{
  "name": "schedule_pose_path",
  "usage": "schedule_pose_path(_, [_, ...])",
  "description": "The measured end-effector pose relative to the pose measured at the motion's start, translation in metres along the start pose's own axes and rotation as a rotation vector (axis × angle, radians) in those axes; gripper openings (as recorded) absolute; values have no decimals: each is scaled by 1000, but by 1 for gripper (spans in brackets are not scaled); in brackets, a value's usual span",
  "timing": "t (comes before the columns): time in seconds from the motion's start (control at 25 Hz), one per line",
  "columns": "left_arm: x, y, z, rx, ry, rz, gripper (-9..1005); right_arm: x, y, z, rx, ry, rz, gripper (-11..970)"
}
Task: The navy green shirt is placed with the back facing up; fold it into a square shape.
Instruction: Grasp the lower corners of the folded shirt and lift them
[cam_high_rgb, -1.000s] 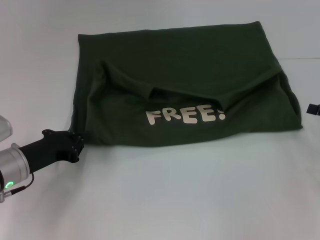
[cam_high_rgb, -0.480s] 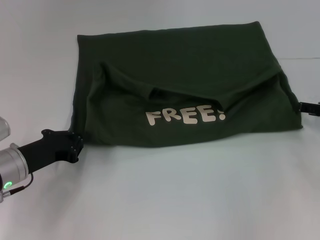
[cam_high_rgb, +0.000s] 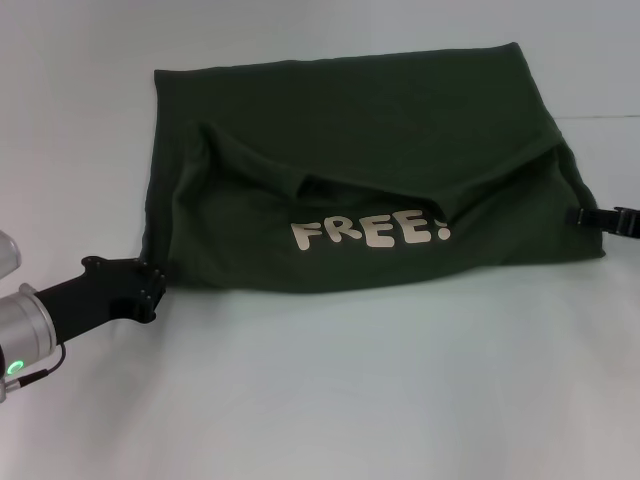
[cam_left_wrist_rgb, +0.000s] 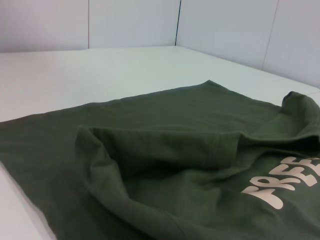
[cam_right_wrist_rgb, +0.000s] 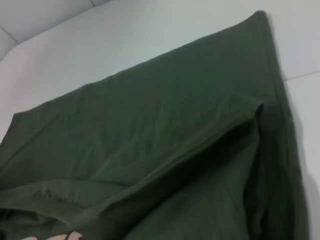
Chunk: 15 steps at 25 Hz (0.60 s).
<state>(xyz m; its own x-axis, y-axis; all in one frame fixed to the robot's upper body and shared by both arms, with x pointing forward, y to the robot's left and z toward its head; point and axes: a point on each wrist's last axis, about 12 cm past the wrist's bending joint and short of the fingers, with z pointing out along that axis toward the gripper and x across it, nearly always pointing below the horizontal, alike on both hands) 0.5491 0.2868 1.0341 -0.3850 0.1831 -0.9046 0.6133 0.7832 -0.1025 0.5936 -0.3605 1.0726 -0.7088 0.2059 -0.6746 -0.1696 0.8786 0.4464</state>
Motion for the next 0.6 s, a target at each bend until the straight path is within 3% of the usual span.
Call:
schedule_pose_path(0.56, [-1,0,1,0,-2,2,3,10,6,8,-16,35,-14,641])
schedule_pose_path(0.6, [-1,0,1,1,-3,2,3,10,6,8,-21,35,-11,605])
